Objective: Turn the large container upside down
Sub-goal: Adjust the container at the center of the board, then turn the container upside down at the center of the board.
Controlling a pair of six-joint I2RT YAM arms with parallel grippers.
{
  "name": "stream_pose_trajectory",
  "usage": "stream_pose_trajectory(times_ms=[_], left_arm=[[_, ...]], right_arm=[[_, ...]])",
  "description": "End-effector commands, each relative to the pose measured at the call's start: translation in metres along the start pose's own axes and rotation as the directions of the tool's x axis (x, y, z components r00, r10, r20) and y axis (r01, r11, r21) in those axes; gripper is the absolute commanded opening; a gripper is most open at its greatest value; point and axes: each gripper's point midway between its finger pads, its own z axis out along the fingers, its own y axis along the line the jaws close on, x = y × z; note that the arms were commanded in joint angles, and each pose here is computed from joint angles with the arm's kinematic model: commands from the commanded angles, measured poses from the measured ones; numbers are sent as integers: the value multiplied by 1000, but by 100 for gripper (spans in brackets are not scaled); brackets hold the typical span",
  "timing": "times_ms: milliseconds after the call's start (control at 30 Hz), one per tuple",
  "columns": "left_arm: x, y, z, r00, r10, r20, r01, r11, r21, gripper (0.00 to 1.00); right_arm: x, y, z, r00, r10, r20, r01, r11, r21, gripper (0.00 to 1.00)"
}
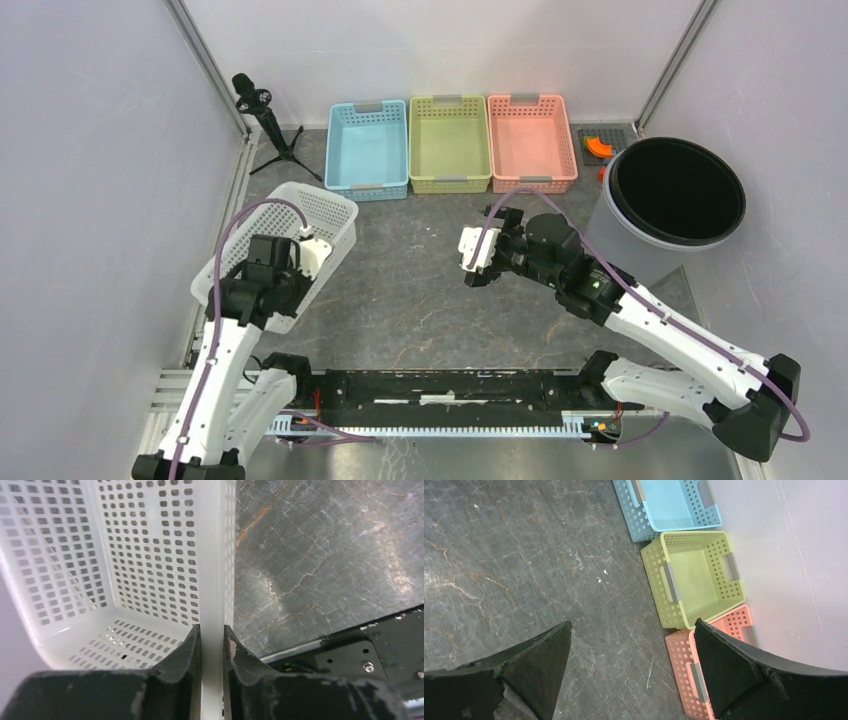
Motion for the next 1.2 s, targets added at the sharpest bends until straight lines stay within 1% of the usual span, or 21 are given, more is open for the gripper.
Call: stream_pose_trajectory(times_ms=[0, 100, 233, 333, 433, 533, 633, 733, 833, 967, 1067, 1167], left_arm=[[-9, 0, -36, 997, 48, 68, -49, 999, 17, 2], [-11, -5, -56, 993, 61, 105, -65, 997, 38, 2], [-11, -14, -78, 987, 76, 141, -89, 992, 84, 2], [-11, -26, -93, 978, 105, 181, -131, 982, 138, 2], [-11, -36, -104, 965, 145, 217, -187, 965, 183, 2], [-13, -45, -112, 948, 188, 257, -248, 942, 226, 2], [-20, -59, -124, 914, 232, 333, -331, 900, 284, 2], [-29, -73, -138, 868, 259, 424, -412, 851, 326, 2], [-40, -82, -145, 834, 262, 487, -464, 810, 359, 2], [-49, -93, -147, 804, 267, 531, -525, 737, 425, 2], [-54, -100, -145, 782, 272, 561, -568, 681, 461, 2], [-60, -104, -145, 749, 277, 602, -612, 635, 471, 2]], right_arm=[[-12, -7, -7, 996, -56, 74, 53, 998, 36, 98], [-9, -9, -9, 994, -67, 83, 62, 996, 64, 98], [-9, -4, -11, 987, -121, 103, 117, 992, 46, 97], [-13, 5, -12, 979, -154, 135, 155, 988, -1, 95], [-21, 20, -16, 963, -196, 186, 215, 972, -90, 91], [-31, 30, -22, 946, -220, 238, 261, 952, -158, 89], [-43, 35, -29, 926, -238, 294, 300, 935, -187, 89], [-47, 34, -31, 912, -268, 310, 334, 924, -185, 89], [-46, 31, -29, 913, -282, 295, 345, 920, -188, 89], [-43, 22, -28, 915, -310, 259, 358, 918, -168, 87], [-33, 18, -25, 906, -357, 225, 396, 905, -158, 84], [-21, 11, -21, 914, -365, 178, 389, 912, -129, 83]])
